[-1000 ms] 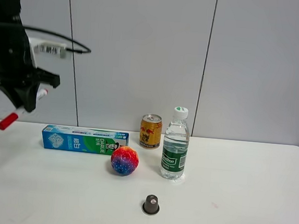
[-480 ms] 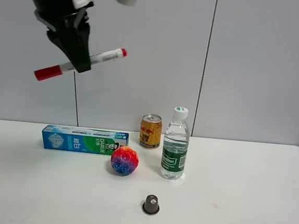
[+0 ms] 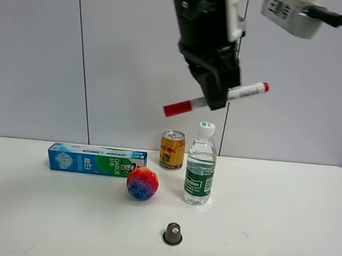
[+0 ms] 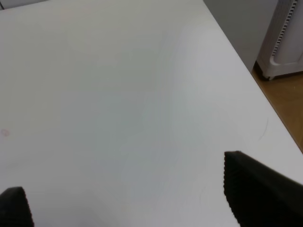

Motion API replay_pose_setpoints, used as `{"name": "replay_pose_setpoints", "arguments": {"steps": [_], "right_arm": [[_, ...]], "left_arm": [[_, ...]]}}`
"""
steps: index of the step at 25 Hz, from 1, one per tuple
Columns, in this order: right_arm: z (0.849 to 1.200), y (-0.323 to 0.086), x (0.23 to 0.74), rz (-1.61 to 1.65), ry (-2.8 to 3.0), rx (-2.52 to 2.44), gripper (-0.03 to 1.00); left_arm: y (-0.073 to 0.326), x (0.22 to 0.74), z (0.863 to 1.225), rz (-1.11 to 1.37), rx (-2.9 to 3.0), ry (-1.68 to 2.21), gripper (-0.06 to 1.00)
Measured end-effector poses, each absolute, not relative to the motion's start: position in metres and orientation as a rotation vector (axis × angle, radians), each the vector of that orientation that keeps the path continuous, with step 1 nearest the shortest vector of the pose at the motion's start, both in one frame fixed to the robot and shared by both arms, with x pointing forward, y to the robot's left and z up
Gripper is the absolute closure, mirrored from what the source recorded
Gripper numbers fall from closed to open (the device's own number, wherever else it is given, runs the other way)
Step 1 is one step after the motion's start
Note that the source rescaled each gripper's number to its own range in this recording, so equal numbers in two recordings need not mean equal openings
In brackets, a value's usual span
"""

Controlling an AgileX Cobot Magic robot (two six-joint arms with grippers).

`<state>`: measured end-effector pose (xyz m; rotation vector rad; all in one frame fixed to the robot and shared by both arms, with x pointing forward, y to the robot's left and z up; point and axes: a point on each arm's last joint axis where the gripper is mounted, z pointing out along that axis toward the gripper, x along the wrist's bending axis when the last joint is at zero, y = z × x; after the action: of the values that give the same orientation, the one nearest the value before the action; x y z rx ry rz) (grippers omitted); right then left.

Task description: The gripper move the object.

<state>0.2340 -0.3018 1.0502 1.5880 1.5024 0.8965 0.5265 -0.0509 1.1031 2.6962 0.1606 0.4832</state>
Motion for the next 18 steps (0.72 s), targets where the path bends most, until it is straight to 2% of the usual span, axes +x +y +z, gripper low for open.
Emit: {"name": "replay_pose_setpoints", "arguments": {"steps": [4, 6, 9, 18], "right_arm": [[1.050, -0.302, 0.234, 0.896, 1.502, 1.588, -0.03], [1.050, -0.302, 0.234, 0.896, 1.502, 1.588, -0.03], [1.050, -0.302, 0.234, 0.896, 1.502, 1.588, -0.03], [1.050, -0.302, 0.234, 0.896, 1.502, 1.588, -0.03]], "left_arm": [[-0.079, 0.535, 1.085, 0.481, 2.689, 0.113, 0.94], [-0.097, 0.543, 1.053, 0.458, 2.730, 0.032, 0.94], [-0.107, 0.548, 1.017, 0.393, 2.786, -0.085, 0.94], [-0.121, 0.554, 0.955, 0.320, 2.848, -0.174, 0.94]]}}
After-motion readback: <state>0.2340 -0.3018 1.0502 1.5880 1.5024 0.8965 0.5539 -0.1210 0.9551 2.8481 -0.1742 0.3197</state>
